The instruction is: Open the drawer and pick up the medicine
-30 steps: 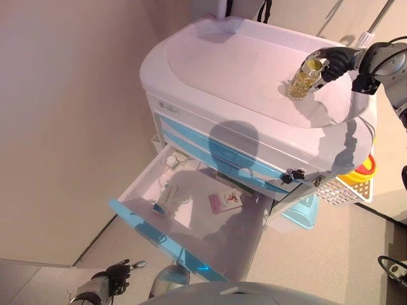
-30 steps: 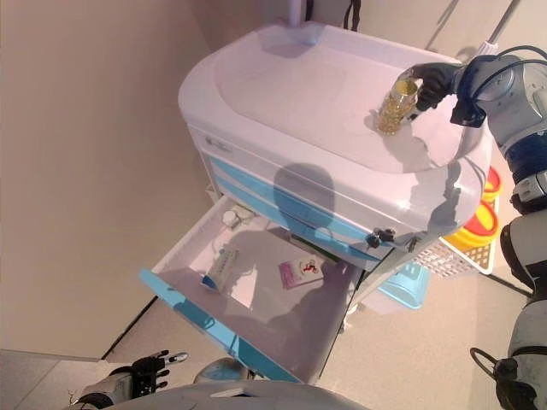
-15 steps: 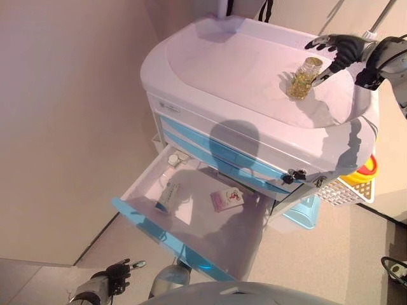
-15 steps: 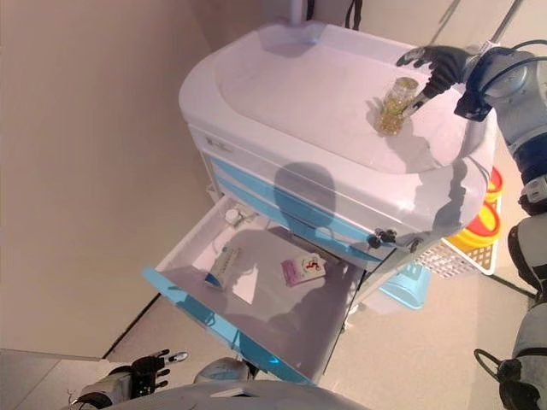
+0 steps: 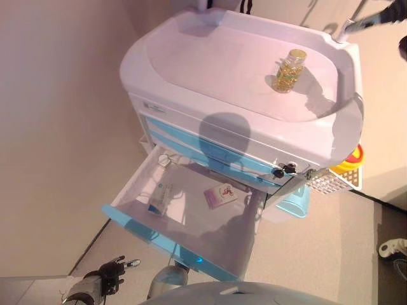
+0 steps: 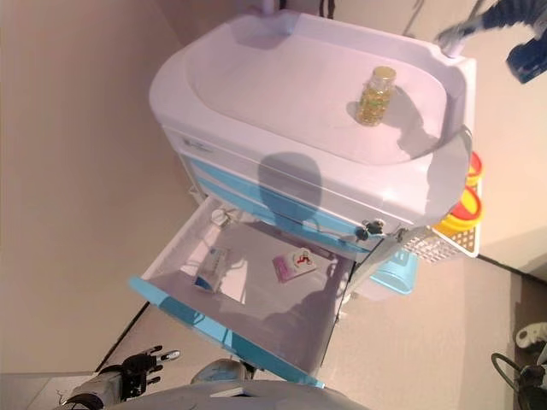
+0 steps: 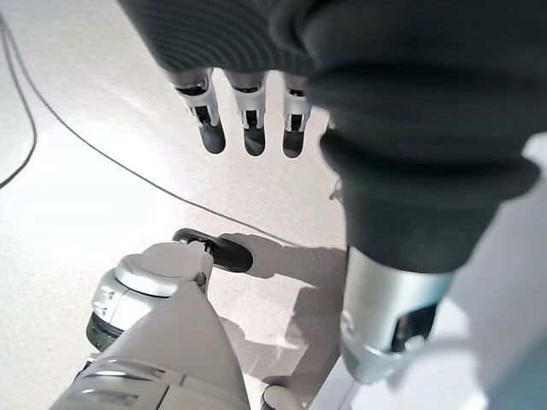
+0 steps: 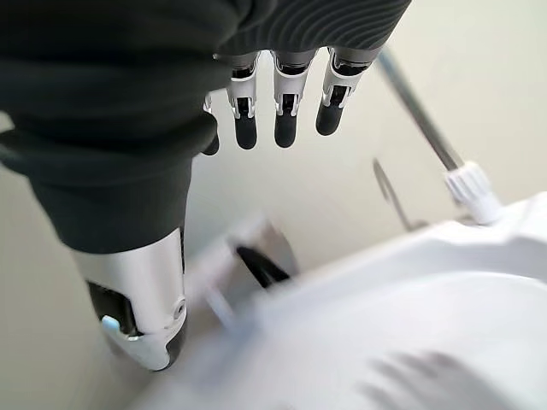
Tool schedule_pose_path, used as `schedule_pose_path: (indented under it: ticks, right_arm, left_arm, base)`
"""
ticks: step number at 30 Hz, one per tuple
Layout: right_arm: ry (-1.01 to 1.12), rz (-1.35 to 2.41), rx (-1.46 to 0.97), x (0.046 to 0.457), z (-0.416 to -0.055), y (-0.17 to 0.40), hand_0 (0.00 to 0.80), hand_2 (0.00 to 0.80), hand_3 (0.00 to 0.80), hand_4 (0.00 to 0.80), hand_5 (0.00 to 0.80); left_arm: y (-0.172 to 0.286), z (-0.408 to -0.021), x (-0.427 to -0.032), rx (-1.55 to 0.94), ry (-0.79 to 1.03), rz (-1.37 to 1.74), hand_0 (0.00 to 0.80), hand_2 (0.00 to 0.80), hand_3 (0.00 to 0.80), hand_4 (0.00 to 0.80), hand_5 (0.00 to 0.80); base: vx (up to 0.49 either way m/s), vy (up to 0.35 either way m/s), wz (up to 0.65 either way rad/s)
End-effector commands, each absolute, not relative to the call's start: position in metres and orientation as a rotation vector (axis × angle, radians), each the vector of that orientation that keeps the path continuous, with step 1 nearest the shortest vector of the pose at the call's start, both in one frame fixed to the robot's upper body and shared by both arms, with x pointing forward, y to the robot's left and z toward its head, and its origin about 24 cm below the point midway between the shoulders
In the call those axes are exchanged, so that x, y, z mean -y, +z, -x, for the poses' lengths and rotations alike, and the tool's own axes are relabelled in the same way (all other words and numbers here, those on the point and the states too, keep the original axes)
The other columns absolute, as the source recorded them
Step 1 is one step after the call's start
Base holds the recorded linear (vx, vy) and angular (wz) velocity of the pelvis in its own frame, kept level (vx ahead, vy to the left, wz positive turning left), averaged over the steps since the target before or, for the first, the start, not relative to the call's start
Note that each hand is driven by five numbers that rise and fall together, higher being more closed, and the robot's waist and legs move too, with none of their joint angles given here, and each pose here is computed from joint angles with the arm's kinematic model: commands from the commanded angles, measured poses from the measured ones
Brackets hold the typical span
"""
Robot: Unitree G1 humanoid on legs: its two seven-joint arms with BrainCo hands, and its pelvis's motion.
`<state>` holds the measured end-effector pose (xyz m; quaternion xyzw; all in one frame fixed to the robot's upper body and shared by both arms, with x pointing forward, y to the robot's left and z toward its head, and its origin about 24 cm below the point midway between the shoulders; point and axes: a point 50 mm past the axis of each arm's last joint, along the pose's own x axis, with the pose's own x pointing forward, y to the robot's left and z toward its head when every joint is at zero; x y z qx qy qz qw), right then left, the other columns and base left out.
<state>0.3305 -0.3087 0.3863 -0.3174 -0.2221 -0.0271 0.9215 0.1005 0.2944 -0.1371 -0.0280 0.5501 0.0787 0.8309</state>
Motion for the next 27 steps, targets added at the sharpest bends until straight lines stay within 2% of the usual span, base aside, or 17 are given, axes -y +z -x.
schedule_pose_path:
  ticks: [1,4,8,15,17,20,23,27]
  right_arm:
    - [-0.234,0.245,0.666,0.333,-0.305,0.405,0.0,0.0,0.0,0.0,0.0]
    - [-0.352,-0.035,0.698,0.36,-0.303,0.369,0.0,0.0,0.0,0.0,0.0]
    - [-0.447,-0.309,0.588,0.387,-0.304,0.281,0.0,0.0,0.0,0.0,0.0]
    - [-0.518,-0.386,0.351,0.368,-0.301,0.154,0.0,0.0,0.0,0.0,0.0]
    - [-0.51,-0.306,0.258,0.357,-0.295,0.12,0.0,0.0,0.0,0.0,0.0]
    - [-0.473,0.104,0.078,0.345,-0.271,0.071,0.0,0.0,0.0,0.0,0.0]
    - [-0.35,0.564,-0.123,0.336,-0.251,0.036,0.0,0.0,0.0,0.0,0.0]
    - [-0.18,0.803,-0.338,0.337,-0.221,-0.001,0.0,0.0,0.0,0.0,0.0]
  left_arm:
    - [-0.134,-0.086,-0.311,-1.199,0.163,-0.026,0.0,0.0,0.0,0.0,0.0]
    - [-0.137,-0.085,-0.305,-1.206,0.143,-0.024,0.0,0.0,0.0,0.0,0.0]
    - [-0.139,-0.088,-0.299,-1.207,0.125,-0.014,0.0,0.0,0.0,0.0,0.0]
    - [-0.138,-0.104,-0.291,-1.173,0.119,0.022,0.0,0.0,0.0,0.0,0.0]
    - [-0.138,-0.109,-0.288,-1.159,0.124,0.037,0.0,0.0,0.0,0.0,0.0]
    - [-0.139,-0.113,-0.28,-1.151,0.125,0.045,0.0,0.0,0.0,0.0,0.0]
    - [-0.139,-0.113,-0.277,-1.141,0.137,0.049,0.0,0.0,0.0,0.0,0.0]
    - [-0.138,-0.109,-0.283,-1.136,0.142,0.035,0.0,0.0,0.0,0.0,0.0]
  base:
    - [-0.026,0.01,-0.21]
    - [-0.023,0.021,-0.16]
    - [-0.025,0.026,-0.32]
    - [-0.03,0.039,-0.35]
    - [-0.017,0.041,-0.3]
    - [-0.013,0.024,-0.13]
    - [-0.024,-0.004,-0.12]
    - [-0.016,-0.024,-0.28]
